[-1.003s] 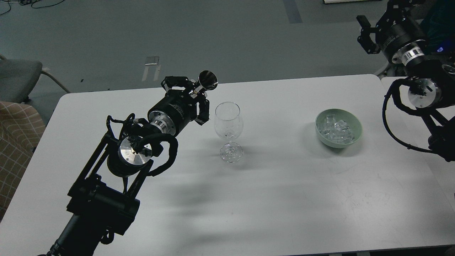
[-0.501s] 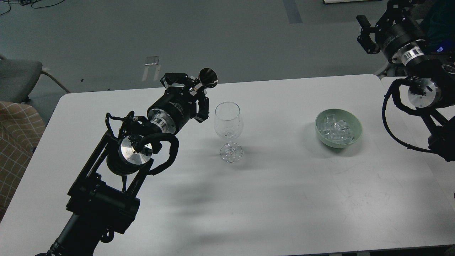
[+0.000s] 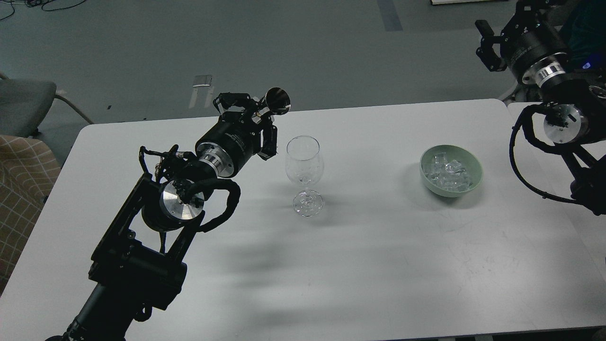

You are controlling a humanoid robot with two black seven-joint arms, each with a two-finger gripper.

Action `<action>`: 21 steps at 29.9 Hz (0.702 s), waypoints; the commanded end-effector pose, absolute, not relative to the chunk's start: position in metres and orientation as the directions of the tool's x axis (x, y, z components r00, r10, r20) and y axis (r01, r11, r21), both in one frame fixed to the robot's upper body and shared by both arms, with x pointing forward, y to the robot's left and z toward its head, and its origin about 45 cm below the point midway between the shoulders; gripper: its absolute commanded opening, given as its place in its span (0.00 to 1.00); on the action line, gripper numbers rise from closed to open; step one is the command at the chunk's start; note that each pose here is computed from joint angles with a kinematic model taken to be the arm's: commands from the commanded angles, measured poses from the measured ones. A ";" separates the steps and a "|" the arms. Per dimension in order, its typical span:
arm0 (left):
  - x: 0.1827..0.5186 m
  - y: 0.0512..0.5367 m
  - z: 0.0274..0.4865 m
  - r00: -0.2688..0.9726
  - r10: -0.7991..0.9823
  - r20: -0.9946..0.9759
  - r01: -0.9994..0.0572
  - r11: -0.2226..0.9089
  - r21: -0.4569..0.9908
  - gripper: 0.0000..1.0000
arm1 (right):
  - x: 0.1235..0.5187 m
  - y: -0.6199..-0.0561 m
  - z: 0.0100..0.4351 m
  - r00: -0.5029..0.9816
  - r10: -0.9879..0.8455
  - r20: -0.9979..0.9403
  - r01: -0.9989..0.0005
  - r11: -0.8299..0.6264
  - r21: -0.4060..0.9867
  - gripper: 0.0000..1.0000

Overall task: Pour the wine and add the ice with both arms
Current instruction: 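Hold the jigger above the glass rim with the left gripper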

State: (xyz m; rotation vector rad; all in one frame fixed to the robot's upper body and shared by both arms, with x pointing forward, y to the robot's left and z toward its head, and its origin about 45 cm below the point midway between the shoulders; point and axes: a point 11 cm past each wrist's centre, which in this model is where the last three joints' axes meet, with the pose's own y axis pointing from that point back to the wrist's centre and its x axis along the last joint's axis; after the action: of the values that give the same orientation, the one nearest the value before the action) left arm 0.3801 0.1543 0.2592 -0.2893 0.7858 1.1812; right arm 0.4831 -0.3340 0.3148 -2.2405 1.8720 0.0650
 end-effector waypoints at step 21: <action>0.373 0.139 0.258 0.229 0.790 -0.569 -0.904 0.390 0.177 0.00 | 0.483 -0.334 0.315 0.188 -0.966 -0.176 -0.976 -0.164 -0.141 1.00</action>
State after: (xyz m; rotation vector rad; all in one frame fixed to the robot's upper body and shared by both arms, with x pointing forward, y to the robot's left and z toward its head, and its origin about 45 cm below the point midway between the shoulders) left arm 0.3732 0.1410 0.2584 -0.2102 0.6591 1.1767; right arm 0.4832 -0.3339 0.3147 -2.2396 1.8706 0.0667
